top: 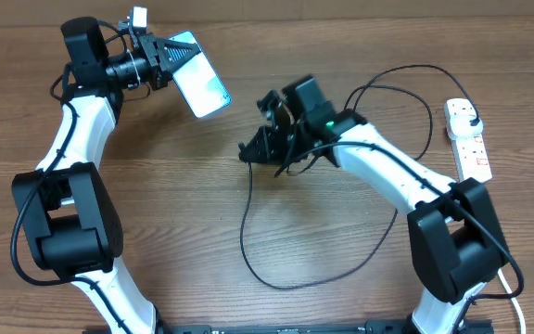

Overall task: Plug charger to phone and switch on socket
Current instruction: 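Lift the connector toward the bottom of the phone in the left gripper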

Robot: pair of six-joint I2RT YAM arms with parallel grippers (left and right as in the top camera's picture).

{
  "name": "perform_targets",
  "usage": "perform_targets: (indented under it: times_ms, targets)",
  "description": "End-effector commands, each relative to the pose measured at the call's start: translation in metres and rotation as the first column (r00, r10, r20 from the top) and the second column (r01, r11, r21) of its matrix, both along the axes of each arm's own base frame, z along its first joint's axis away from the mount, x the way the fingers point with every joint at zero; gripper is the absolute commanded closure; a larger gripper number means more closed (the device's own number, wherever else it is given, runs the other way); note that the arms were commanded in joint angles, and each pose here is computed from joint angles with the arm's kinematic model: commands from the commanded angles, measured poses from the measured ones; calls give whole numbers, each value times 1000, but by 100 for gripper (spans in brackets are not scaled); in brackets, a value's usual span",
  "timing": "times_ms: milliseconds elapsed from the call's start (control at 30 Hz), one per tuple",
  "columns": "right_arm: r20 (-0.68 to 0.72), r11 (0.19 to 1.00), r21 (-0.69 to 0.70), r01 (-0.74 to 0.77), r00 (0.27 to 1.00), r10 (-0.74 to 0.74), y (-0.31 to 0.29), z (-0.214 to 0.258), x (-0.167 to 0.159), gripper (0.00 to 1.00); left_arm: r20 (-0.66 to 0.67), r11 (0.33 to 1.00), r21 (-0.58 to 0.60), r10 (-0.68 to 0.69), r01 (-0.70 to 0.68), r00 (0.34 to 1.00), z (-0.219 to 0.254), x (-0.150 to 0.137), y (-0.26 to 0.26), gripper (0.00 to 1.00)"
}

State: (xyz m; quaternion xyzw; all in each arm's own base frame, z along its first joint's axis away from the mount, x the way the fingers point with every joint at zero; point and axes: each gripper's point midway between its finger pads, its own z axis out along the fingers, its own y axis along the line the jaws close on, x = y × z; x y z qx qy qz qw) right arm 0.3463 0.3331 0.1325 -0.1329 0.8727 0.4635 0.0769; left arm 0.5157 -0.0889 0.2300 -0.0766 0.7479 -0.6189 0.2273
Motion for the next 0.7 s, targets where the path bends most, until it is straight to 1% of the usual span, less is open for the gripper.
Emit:
perform_targets:
  times_ms: [0, 100, 133, 233, 400, 500, 667]
  targets:
    - [57, 927, 315, -205, 979, 197, 6, 76, -19, 96, -6, 991, -94, -97, 96, 995, 29, -11, -8, 96]
    - [103, 889, 379, -257, 966, 236, 3, 91, -20, 96, 35, 985, -102, -134, 137, 990, 40, -15, -12, 96]
    - [136, 864, 410, -292, 956, 259, 2, 100, -21, 96, 62, 982, -99, -153, 159, 986, 45, -17, -14, 96]
    - [183, 835, 440, -330, 944, 276, 3, 111, -21, 96, 100, 977, -97, -179, 188, 979, 54, -21, -19, 96]
    - [198, 827, 461, -321, 946, 257, 7, 124, -14, 96, 66, 982, -132, -128, 135, 990, 64, -12, -21, 96]
    - [222, 819, 479, -316, 946, 235, 9, 137, -8, 96, 11, 981, -167, -98, 99, 995, 66, -8, -19, 96]
    - [186, 838, 499, -220, 972, 144, 13, 151, 10, 96, -6, 983, -181, -41, 39, 999, 67, 2, -16, 96]
